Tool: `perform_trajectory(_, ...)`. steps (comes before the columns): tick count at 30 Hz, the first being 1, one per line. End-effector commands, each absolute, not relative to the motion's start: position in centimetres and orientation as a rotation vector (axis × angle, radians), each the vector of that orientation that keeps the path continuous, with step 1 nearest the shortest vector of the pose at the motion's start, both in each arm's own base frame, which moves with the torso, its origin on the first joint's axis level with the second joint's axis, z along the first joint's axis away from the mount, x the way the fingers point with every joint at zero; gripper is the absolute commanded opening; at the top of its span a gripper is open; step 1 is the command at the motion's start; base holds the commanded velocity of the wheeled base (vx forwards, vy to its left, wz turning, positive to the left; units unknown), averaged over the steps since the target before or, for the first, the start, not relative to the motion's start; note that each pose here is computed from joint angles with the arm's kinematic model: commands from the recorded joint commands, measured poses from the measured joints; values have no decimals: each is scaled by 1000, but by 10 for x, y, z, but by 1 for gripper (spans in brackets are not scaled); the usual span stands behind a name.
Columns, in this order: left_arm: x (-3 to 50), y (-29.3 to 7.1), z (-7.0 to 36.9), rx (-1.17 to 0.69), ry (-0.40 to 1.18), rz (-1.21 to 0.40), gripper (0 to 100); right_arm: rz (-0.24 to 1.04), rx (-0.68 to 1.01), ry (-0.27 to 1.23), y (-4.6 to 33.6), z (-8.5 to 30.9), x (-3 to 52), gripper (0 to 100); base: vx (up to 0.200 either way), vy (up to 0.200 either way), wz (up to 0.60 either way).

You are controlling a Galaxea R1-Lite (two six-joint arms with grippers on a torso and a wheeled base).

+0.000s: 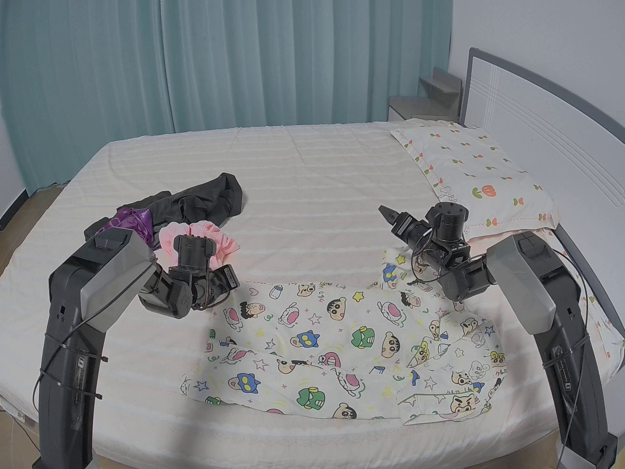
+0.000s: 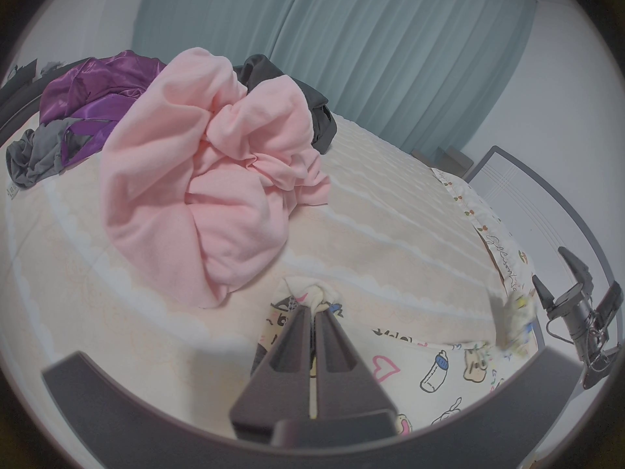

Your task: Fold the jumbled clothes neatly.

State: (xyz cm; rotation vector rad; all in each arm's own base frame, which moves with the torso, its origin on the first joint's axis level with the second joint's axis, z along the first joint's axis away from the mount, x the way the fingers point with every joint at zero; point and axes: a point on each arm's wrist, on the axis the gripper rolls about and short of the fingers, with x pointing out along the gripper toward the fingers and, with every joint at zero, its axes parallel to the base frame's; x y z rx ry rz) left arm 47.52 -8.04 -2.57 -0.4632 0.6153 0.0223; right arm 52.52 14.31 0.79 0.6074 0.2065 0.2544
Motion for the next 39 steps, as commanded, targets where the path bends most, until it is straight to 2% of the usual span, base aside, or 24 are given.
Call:
perform_trajectory(1,475,-80,-27,-463,620,26,0,211,519,266,141,-20,529,100,0,0,0)
perform_trajectory(7,475,-80,-28,-463,621,28,0,152,489,251,125,-22,532,100,0,0,0)
perform_trajectory(13,473,-79,-30,-462,627,30,0,72,492,260,78,-1,527,100,0,0,0)
perform_trajectory(16,473,-79,-29,-462,627,30,0,89,491,285,62,8,519,100,0,0,0)
perform_trajectory(18,472,-79,-27,-462,625,31,0,185,505,351,30,23,503,100,0,0,0)
perform_trajectory(22,472,-78,-19,-465,609,29,0,255,509,456,6,26,491,100,0,0,0)
perform_trajectory(26,472,-75,-13,-468,601,32,0,265,425,505,0,12,489,100,0,0,0)
perform_trajectory(33,471,-73,-13,-468,604,39,0,323,390,578,8,-9,482,100,0,0,0)
perform_trajectory(34,470,-73,-15,-467,612,39,0,352,368,591,23,-17,482,100,0,0,0)
perform_trajectory(39,469,-73,-15,-467,613,40,0,391,349,611,46,-30,485,100,0,0,0)
